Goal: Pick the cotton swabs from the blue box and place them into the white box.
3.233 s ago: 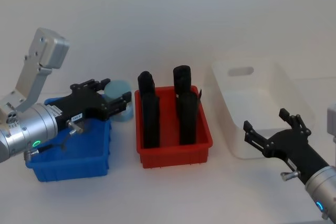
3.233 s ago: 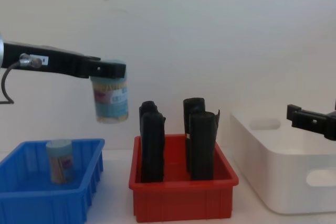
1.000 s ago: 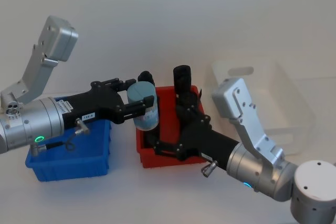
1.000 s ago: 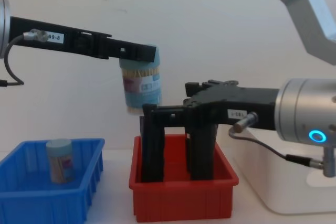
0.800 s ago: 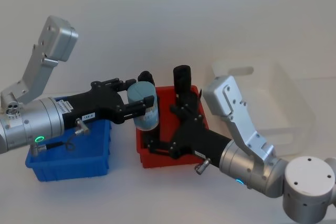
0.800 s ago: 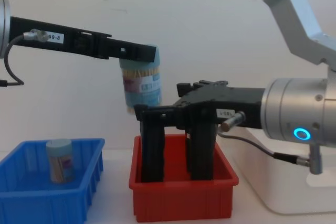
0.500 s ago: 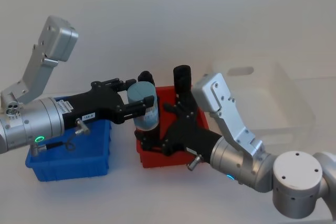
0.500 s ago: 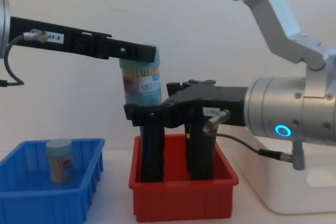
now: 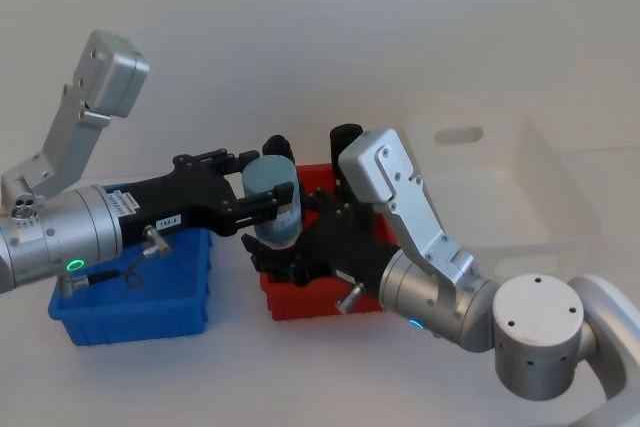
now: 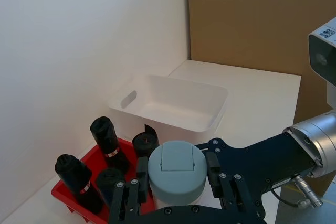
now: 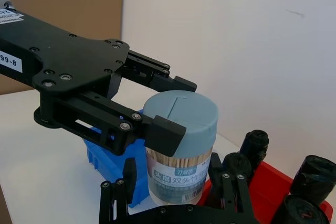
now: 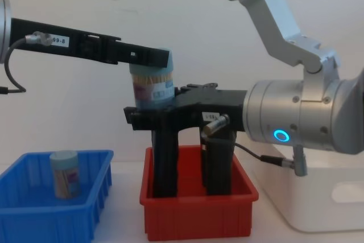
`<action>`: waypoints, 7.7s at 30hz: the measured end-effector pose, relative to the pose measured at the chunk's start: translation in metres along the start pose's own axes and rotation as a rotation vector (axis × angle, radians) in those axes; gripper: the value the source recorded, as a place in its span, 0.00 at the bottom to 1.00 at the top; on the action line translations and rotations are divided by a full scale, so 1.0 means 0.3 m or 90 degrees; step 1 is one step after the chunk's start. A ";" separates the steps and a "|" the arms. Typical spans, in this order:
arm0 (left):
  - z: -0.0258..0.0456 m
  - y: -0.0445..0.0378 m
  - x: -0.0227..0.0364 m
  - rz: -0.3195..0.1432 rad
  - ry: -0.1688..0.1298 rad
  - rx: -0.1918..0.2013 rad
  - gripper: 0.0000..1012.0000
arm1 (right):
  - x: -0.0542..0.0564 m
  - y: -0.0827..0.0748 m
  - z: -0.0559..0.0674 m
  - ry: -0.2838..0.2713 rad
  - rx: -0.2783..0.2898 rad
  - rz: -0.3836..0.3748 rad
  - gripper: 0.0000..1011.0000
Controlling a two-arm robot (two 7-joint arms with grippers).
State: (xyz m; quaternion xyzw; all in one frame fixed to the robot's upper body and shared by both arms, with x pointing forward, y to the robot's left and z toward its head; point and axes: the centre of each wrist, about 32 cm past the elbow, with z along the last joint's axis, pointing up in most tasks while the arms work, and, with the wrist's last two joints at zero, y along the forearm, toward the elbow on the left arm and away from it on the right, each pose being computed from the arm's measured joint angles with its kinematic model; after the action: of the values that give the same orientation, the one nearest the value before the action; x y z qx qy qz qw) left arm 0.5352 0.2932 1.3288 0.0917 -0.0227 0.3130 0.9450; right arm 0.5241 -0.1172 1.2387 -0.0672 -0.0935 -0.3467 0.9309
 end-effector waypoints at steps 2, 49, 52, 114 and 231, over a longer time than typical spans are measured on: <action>0.000 0.000 0.000 0.000 0.000 0.000 0.66 | 0.000 0.005 0.001 0.000 0.001 0.001 0.83; 0.000 0.000 0.000 0.000 0.000 0.000 0.99 | 0.008 -0.105 0.004 0.023 -0.001 -0.174 0.64; 0.000 0.000 0.000 0.000 0.000 0.000 0.99 | 0.019 -0.134 -0.003 0.031 -0.001 -0.203 0.64; 0.000 0.000 0.000 0.000 0.000 0.000 0.99 | 0.401 -0.083 -0.333 0.107 -0.158 -0.385 0.93; -0.350 -0.229 -0.343 0.323 -0.079 -0.099 0.99 | 0.023 -0.459 -0.209 0.110 0.033 -0.330 0.99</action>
State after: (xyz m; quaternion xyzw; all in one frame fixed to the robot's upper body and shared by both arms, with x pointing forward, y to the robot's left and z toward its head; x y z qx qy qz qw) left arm 0.4920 0.1984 1.2044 0.0289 -0.1267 0.5311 0.8373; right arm 0.4466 -0.2370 1.1875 0.0124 -0.0362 -0.5753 0.8171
